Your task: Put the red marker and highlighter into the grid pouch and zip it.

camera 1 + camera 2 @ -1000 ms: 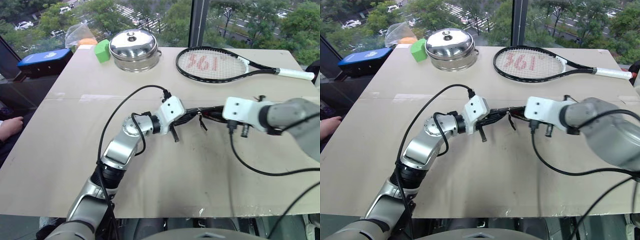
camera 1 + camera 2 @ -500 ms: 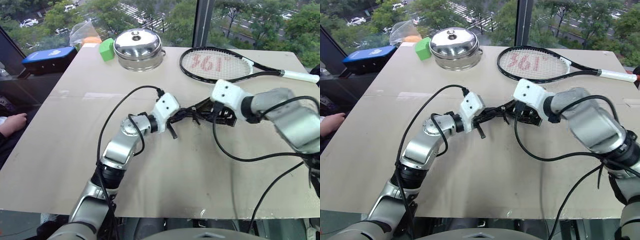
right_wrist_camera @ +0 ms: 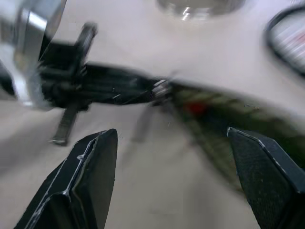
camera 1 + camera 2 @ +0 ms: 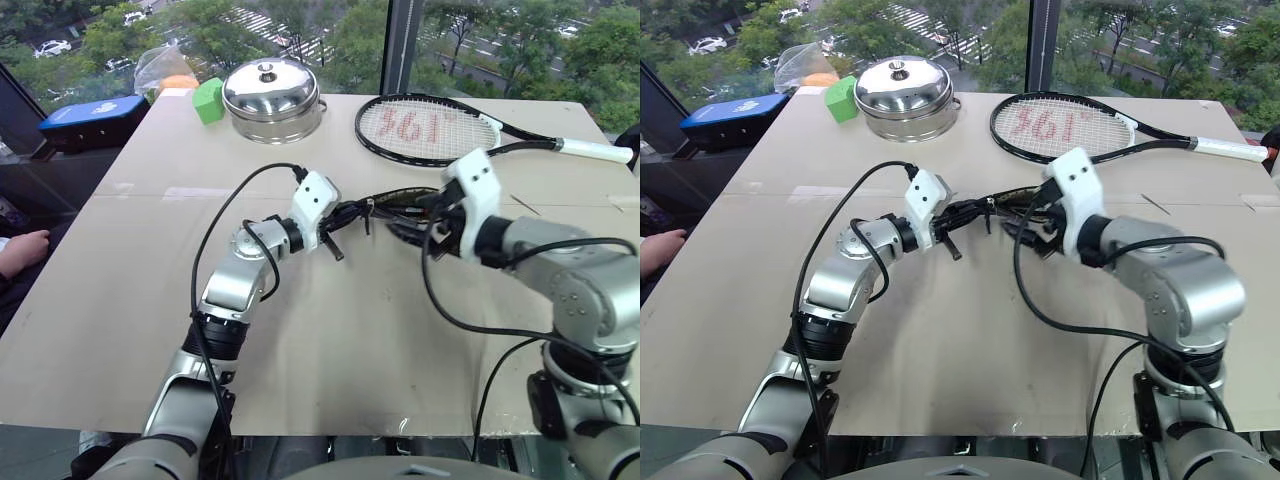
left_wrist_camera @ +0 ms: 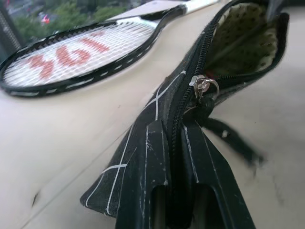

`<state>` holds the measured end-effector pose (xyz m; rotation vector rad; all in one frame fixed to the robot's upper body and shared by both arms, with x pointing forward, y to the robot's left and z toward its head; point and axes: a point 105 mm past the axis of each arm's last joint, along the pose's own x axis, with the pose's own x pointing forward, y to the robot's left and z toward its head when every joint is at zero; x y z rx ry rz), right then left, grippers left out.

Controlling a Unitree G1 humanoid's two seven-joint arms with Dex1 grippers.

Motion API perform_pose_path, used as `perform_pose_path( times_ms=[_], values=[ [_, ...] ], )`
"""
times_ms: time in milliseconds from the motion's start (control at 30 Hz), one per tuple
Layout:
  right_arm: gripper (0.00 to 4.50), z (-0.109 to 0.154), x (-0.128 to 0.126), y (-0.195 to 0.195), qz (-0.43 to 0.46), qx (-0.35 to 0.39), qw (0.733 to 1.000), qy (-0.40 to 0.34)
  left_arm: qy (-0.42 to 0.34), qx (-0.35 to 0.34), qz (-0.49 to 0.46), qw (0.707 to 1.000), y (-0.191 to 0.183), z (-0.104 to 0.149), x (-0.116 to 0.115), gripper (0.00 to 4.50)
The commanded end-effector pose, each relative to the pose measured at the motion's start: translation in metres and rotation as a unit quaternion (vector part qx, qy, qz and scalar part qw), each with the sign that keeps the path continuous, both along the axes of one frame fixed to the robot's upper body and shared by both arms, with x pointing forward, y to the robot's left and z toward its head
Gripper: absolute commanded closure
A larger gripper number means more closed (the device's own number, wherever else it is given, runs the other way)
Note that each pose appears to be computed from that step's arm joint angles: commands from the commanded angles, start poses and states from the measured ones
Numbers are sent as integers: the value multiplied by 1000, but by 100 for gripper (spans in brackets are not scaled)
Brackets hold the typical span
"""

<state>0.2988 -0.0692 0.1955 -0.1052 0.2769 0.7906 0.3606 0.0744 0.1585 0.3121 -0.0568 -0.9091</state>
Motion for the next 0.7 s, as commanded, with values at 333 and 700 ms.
perform_pose_path(
  times_ms=[333, 700],
  values=[
    [79, -14, 3, 30, -5, 77, 996, 45, -24, -21, -27, 999, -7, 19, -9, 450],
    [133, -14, 33, 38, -48, 147, 987, 45, -15, -24, -39, 999, -10, 20, -16, 450]
  ],
)
